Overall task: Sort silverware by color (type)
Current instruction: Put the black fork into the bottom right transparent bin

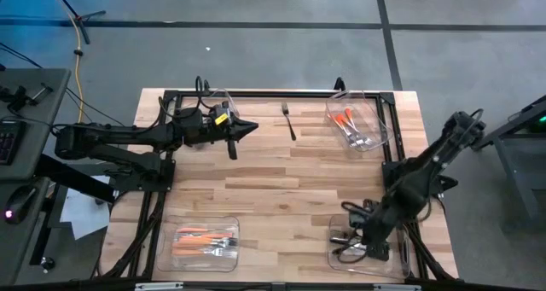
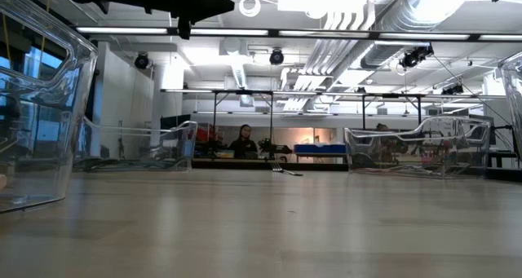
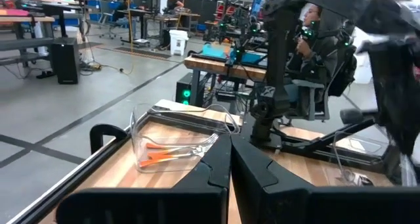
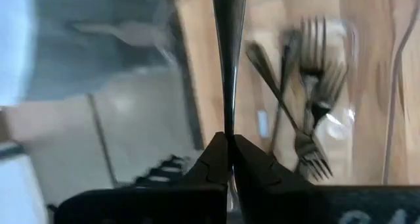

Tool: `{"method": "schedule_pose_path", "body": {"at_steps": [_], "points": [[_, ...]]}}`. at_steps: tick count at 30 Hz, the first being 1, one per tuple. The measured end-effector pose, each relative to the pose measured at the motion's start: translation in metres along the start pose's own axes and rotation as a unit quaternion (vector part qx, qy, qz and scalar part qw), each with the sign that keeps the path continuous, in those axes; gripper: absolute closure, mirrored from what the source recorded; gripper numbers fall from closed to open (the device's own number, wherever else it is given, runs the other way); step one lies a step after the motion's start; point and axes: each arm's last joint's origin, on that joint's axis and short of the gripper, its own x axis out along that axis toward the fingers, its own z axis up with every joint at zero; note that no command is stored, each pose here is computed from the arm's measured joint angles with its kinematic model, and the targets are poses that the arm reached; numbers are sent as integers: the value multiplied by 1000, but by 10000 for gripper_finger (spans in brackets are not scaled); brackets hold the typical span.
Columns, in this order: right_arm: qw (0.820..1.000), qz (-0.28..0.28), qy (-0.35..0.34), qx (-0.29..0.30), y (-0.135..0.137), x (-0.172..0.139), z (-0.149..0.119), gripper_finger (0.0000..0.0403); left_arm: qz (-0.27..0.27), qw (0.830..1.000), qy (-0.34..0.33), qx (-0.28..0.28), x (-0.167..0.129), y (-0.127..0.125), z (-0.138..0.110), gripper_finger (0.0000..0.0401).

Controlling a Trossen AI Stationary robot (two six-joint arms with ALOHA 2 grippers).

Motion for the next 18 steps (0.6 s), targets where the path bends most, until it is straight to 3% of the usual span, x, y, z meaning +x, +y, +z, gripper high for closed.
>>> {"method": "schedule_pose_path", "body": {"at_steps": [8, 12, 18], "points": [[991, -97, 78, 49, -13, 64, -16, 403, 16, 1000, -3, 0, 0, 1, 0, 401], [985, -129, 72, 86, -24, 88, -16, 403, 18, 1000, -3, 1, 0, 1, 0, 401], [983, -156, 64, 74, -28, 106, -13, 403, 27, 1000, -5, 0, 0, 2, 0, 401]]}}
